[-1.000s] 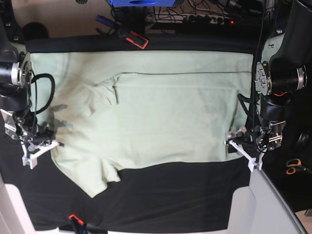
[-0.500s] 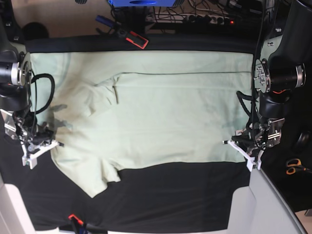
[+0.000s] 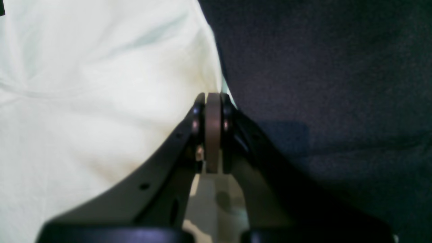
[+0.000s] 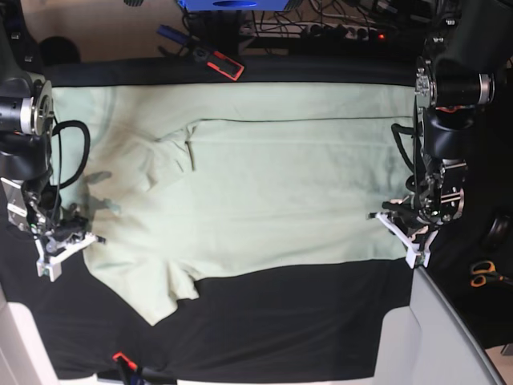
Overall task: Fold the T-shirt properly
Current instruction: 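Lift the side edges and fold them inward toward the shirt's middle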
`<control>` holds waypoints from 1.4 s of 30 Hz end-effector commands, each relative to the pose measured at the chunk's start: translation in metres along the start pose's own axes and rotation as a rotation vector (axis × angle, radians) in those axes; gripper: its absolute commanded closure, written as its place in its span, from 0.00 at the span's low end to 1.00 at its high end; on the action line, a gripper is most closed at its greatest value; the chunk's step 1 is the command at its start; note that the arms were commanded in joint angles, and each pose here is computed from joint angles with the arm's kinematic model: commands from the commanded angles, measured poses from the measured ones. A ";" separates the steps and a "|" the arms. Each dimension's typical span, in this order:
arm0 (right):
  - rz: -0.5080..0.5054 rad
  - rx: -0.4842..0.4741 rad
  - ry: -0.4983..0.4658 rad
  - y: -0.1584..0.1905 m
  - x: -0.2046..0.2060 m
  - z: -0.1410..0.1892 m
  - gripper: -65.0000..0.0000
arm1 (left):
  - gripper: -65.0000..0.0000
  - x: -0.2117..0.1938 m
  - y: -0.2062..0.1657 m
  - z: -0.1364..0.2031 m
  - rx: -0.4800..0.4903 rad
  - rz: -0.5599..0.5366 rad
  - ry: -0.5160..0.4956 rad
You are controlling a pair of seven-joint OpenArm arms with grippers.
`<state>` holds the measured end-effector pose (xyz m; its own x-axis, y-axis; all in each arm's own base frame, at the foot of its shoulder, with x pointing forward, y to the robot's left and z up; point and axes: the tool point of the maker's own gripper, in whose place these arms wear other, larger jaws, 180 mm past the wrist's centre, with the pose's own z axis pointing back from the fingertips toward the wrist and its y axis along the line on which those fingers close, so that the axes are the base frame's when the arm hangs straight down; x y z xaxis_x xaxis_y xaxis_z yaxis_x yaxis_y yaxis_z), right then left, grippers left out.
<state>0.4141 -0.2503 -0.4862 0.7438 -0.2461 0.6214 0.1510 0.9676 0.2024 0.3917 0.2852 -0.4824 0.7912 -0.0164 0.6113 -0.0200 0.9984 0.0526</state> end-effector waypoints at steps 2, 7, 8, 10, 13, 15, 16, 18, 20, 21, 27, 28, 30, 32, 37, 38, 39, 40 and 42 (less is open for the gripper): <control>0.006 0.003 -0.080 -0.001 0.036 0.005 1.00 | 1.00 0.013 0.011 0.007 0.027 -0.017 -0.013; 0.021 0.008 -0.106 0.000 0.041 0.008 1.00 | 1.00 0.019 0.005 0.018 0.025 -0.060 -0.070; 0.025 0.009 -0.109 0.000 0.040 0.008 1.00 | 1.00 0.020 0.005 0.019 0.025 -0.064 -0.077; 0.036 0.009 -0.109 0.000 0.036 0.010 1.00 | 1.00 0.024 0.004 0.020 0.025 -0.067 -0.086; 0.062 0.014 -0.114 0.003 0.038 0.015 1.00 | 1.00 0.025 0.004 0.021 0.024 -0.069 -0.088; 0.076 0.019 -0.119 0.005 0.041 0.018 1.00 | 1.00 0.021 0.004 0.021 0.023 -0.070 -0.082; 0.063 0.015 -0.120 0.002 0.041 0.020 1.00 | 1.00 0.025 0.003 0.023 0.023 -0.076 -0.095; 0.021 0.003 -0.130 -0.007 0.042 0.025 1.00 | 1.00 0.024 0.001 0.026 0.022 -0.086 -0.102; 0.007 -0.003 -0.136 -0.011 0.045 0.029 1.00 | 1.00 0.021 0.000 0.029 0.022 -0.098 -0.088; 0.009 -0.005 -0.134 -0.013 0.045 0.031 1.00 | 1.00 0.023 -0.002 0.032 0.022 -0.106 -0.087; 0.028 -0.010 -0.098 -0.015 0.035 0.036 1.00 | 1.00 0.031 -0.009 0.049 0.023 -0.150 -0.102; 0.033 -0.010 -0.089 -0.015 0.032 0.037 1.00 | 1.00 0.030 -0.009 0.050 0.024 -0.155 -0.098; 0.046 -0.009 -0.084 -0.013 0.030 0.041 1.00 | 1.00 0.027 -0.010 0.053 0.025 -0.165 -0.093; 0.060 -0.007 -0.072 -0.012 0.026 0.045 1.00 | 1.00 0.020 -0.011 0.054 0.025 -0.172 -0.080; 0.048 -0.028 -0.046 -0.022 0.016 0.057 1.00 | 1.00 0.001 -0.014 0.059 0.020 -0.190 -0.063; 0.039 -0.035 -0.043 -0.027 0.015 0.060 1.00 | 1.00 -0.003 -0.012 0.061 0.023 -0.195 -0.057; 0.033 -0.040 -0.038 -0.029 0.012 0.063 1.00 | 1.00 -0.008 -0.008 0.062 0.030 -0.203 -0.044; 0.032 -0.044 -0.034 -0.031 0.011 0.065 1.00 | 1.00 -0.012 -0.007 0.063 0.032 -0.205 -0.027; 0.031 -0.039 -0.012 -0.028 0.003 0.066 1.00 | 1.00 -0.016 -0.004 0.064 0.038 -0.210 -0.008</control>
<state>0.3504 -0.2787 -0.4590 0.7817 -0.2193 0.5838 0.1653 0.9755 0.1450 0.3221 0.2709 -0.4610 0.8131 -0.2192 0.5393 0.1373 0.9725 0.1882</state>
